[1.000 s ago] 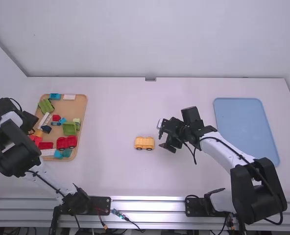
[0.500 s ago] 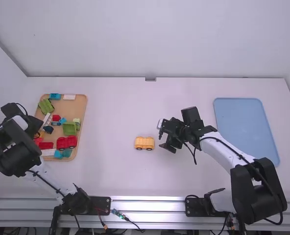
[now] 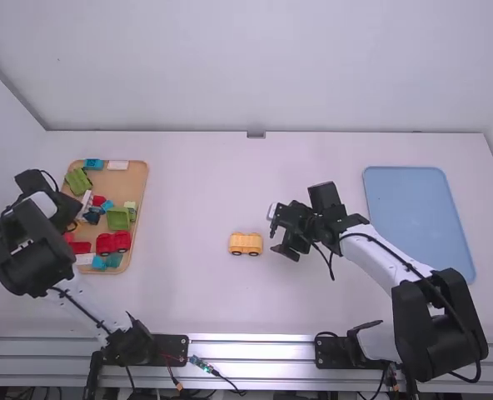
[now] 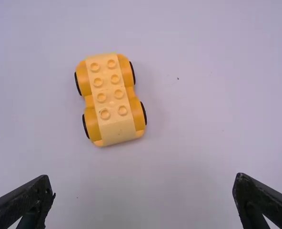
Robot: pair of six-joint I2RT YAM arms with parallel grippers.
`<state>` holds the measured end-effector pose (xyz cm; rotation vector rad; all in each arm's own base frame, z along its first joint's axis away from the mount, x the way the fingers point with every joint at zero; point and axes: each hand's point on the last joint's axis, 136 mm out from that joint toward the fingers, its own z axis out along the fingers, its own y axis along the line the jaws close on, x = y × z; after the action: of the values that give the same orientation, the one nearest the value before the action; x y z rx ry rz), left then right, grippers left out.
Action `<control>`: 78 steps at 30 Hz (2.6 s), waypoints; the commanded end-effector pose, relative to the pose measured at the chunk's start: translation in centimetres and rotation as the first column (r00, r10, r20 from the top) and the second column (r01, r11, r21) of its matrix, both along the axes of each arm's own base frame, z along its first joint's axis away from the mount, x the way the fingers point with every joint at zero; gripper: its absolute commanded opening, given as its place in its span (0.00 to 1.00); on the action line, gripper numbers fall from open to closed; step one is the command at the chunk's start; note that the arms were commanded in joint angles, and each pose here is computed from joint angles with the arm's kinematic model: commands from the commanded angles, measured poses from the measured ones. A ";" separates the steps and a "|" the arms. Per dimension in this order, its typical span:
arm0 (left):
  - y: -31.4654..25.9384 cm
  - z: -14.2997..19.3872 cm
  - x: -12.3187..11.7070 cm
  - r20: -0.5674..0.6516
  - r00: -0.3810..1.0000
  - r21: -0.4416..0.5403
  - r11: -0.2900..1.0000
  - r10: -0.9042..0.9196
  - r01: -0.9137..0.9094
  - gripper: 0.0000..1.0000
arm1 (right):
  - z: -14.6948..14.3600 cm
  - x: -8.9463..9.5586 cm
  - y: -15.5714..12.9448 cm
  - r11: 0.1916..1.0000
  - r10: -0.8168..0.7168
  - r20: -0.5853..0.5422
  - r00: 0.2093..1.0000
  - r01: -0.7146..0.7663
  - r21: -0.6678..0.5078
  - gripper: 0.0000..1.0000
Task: Assemble lego blocks to make yellow taxi
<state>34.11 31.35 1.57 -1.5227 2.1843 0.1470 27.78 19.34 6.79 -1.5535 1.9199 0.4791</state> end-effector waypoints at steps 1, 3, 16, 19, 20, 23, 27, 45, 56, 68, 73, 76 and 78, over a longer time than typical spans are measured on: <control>-0.6 -0.9 -0.4 -0.031 0.999 -0.008 1.000 0.006 -0.007 0.57 | 0.4 -0.2 0.0 1.000 0.000 0.004 1.000 0.000 0.008 1.00; -0.7 -1.0 -0.5 -0.037 0.999 -0.013 1.000 0.006 -0.007 0.57 | 0.4 -0.2 0.0 1.000 0.001 0.005 1.000 -0.001 0.008 1.00; -1.2 -1.3 -1.2 -0.105 0.989 -0.005 0.994 -0.105 0.105 0.63 | 0.4 -0.2 0.0 1.000 0.000 0.005 1.000 0.000 0.008 1.00; -1.3 -1.8 -1.3 -0.113 0.985 0.001 0.992 -0.127 0.128 0.61 | 0.4 -0.2 0.0 1.000 0.001 0.005 1.000 -0.001 0.008 1.00; -1.4 -1.8 -1.4 -0.113 0.986 0.002 0.992 -0.127 0.128 0.61 | 0.4 -0.2 0.0 1.000 0.001 0.005 1.000 -0.001 0.008 1.00; -1.5 -2.5 -1.4 -0.096 0.988 0.011 0.992 -0.122 0.123 0.59 | 0.4 -0.2 0.0 1.000 0.001 0.005 1.000 -0.001 0.008 1.00; -1.6 -2.7 -1.6 -0.100 0.988 0.010 0.992 -0.121 0.122 0.57 | 0.4 -0.2 0.0 1.000 0.001 0.006 1.000 -0.001 0.008 1.00; -1.5 -2.6 -1.3 -0.089 0.989 0.017 0.992 -0.121 0.123 0.28 | 0.4 -0.2 0.0 1.000 0.001 0.005 1.000 -0.001 0.008 1.00; -1.4 -1.8 -0.9 -0.038 0.998 0.001 0.998 -0.056 0.056 0.02 | 0.4 -0.2 0.0 1.000 0.001 0.006 1.000 -0.001 0.008 1.00; -2.8 5.8 -0.1 0.087 0.993 0.124 0.990 -0.074 0.063 0.02 | 0.4 -0.1 0.0 1.000 0.001 0.009 1.000 -0.001 0.010 1.00; -7.6 8.8 1.5 0.132 0.954 0.209 0.949 -0.267 0.237 0.02 | 0.6 0.2 0.2 1.000 -0.019 0.008 1.000 0.018 0.022 1.00; -12.6 10.3 3.6 0.117 0.848 0.274 0.837 -0.517 0.473 0.02 | 1.0 0.7 0.3 0.998 -0.050 0.005 0.999 0.050 0.043 1.00; -15.8 11.1 4.7 0.089 0.758 0.310 0.741 -0.646 0.595 0.02 | 1.2 1.0 0.4 0.996 -0.071 0.005 0.997 0.071 0.057 1.00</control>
<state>37.56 19.36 11.48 -0.8720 2.2139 0.0926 28.79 19.71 7.46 -1.4935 1.9124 0.4740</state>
